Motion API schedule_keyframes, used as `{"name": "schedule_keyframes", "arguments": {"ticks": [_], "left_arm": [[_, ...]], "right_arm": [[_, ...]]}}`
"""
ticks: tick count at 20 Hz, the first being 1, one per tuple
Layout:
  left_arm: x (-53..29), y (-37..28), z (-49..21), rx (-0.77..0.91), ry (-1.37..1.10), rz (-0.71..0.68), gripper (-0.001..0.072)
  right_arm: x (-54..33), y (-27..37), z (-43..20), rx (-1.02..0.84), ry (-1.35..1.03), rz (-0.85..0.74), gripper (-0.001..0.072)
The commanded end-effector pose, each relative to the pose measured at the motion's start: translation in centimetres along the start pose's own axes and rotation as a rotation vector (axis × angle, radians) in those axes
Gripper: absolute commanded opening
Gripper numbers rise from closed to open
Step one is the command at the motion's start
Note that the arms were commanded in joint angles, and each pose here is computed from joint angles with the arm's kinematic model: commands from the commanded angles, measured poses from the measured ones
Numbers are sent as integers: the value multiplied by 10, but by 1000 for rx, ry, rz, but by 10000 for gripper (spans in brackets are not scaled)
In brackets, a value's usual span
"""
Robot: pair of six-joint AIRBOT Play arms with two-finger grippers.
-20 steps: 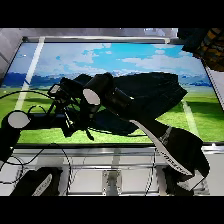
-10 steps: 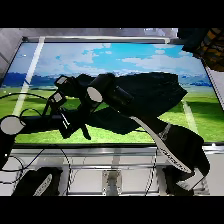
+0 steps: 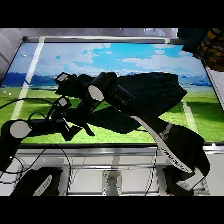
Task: Fold the clothes and pants, and hang the long-sleeved shirts on hangers.
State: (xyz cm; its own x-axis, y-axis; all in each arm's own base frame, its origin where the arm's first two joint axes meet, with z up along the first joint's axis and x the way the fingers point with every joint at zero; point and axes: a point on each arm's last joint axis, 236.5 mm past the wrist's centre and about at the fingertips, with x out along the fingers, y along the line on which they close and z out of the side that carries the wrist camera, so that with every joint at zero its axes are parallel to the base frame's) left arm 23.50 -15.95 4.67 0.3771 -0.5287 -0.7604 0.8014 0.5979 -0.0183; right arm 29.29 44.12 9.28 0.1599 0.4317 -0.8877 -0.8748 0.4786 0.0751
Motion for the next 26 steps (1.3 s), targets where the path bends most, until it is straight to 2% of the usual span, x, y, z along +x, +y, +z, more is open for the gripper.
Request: {"name": "schedule_keyframes", "arguments": {"ticks": [1,4,7,10,12,13,15,17,19,22,26], "left_arm": [[15,-1,13,-59,-70,39,597],[20,7,35,-146,-171,97,591],[32,20,22,-245,-123,140,584],[49,36,-3,-304,-19,193,487],[61,41,-18,-322,41,202,487],[67,41,-23,-340,65,197,460],[76,41,-32,-380,98,190,327],[79,41,-35,-380,112,190,126],[77,43,-37,-361,120,201,15],[63,61,-60,-228,229,286,15],[-30,137,-96,-20,514,635,14]], "right_arm": [[-2,0,1,1,-4,-1,14],[-2,0,1,1,-3,-1,14],[-5,0,1,1,-7,-1,14],[-5,0,1,1,-5,-1,14],[-5,0,0,1,0,-1,14],[-5,0,-1,0,1,-1,14],[-5,0,-1,0,1,-1,14],[-5,0,-1,-1,2,-2,14],[-5,-2,-1,2,3,-3,14],[-5,-2,-10,0,38,-2,15],[-6,-2,-16,-28,67,2,15]]}}
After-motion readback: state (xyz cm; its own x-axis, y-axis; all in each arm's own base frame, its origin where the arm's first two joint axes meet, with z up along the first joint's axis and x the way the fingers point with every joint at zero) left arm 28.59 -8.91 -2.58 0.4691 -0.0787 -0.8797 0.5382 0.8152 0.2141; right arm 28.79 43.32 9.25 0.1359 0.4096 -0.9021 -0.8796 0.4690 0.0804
